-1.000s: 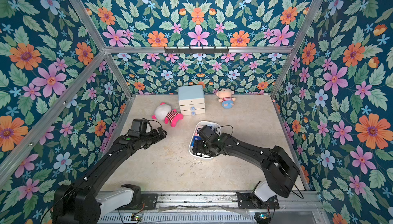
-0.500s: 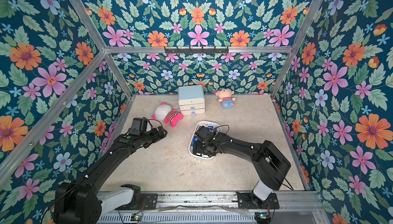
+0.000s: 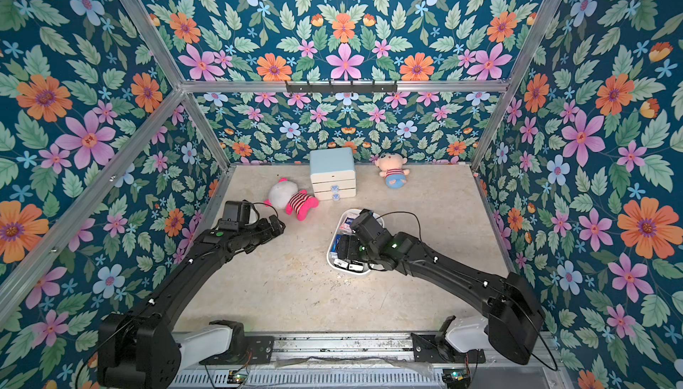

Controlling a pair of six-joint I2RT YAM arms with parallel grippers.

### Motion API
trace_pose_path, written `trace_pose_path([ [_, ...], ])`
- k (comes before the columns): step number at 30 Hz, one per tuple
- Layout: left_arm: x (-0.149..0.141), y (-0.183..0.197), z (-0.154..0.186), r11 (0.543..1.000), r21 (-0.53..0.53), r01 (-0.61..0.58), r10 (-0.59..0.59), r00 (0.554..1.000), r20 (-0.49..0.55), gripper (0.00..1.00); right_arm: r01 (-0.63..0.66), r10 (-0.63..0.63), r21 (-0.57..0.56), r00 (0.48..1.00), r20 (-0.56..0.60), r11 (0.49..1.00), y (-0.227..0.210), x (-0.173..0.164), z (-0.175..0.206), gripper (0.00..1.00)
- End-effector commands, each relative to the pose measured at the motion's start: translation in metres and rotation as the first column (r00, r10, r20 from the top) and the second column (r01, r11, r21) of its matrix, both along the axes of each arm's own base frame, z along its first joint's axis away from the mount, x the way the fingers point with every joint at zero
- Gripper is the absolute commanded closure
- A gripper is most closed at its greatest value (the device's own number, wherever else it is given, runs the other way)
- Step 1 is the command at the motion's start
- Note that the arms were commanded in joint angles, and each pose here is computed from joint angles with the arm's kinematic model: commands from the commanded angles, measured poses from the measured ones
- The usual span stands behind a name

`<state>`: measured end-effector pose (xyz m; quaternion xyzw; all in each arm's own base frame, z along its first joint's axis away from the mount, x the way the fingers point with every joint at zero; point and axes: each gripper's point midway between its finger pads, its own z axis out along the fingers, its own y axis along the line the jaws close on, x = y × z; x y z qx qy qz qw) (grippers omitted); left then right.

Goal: Put the pocket tissues into the storage box
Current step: Reset both arms

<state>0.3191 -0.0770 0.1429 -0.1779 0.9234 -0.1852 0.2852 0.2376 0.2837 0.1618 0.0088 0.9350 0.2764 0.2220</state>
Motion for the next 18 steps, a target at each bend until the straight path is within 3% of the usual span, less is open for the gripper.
trace_pose_path([
  [1, 0.012, 0.024, 0.007, 0.996, 0.090, -0.027, 0.022, 0.998, 0.050, 0.01, 0.202, -0.191, -0.112, 0.976, 0.104, 0.973, -0.060, 0.026, 0.003, 0.11],
  [4, 0.025, 0.052, 0.008, 0.980, 0.191, -0.062, 0.043, 0.994, 0.105, 0.01, 0.397, -0.367, -0.103, 0.902, 0.228, 0.912, -0.132, 0.050, 0.013, 0.11],
  [6, 0.032, 0.073, 0.003, 0.952, 0.289, -0.101, 0.057, 0.986, 0.158, 0.01, 0.516, -0.472, -0.073, 0.824, 0.313, 0.853, -0.187, 0.060, 0.009, 0.12],
  [10, 0.042, 0.096, -0.001, 0.917, 0.366, -0.159, 0.052, 0.957, 0.286, 0.00, 0.653, -0.592, -0.020, 0.699, 0.402, 0.757, -0.272, 0.063, -0.008, 0.14],
  [14, 0.042, 0.116, 0.006, 0.851, 0.454, -0.265, 0.031, 0.888, 0.459, 0.00, 0.727, -0.632, -0.074, 0.638, 0.440, 0.682, -0.323, 0.068, -0.031, 0.14],
  [18, 0.049, 0.134, -0.001, 0.806, 0.490, -0.334, 0.037, 0.853, 0.521, 0.01, 0.737, -0.564, -0.185, 0.631, 0.533, 0.650, -0.343, 0.084, -0.049, 0.12],
])
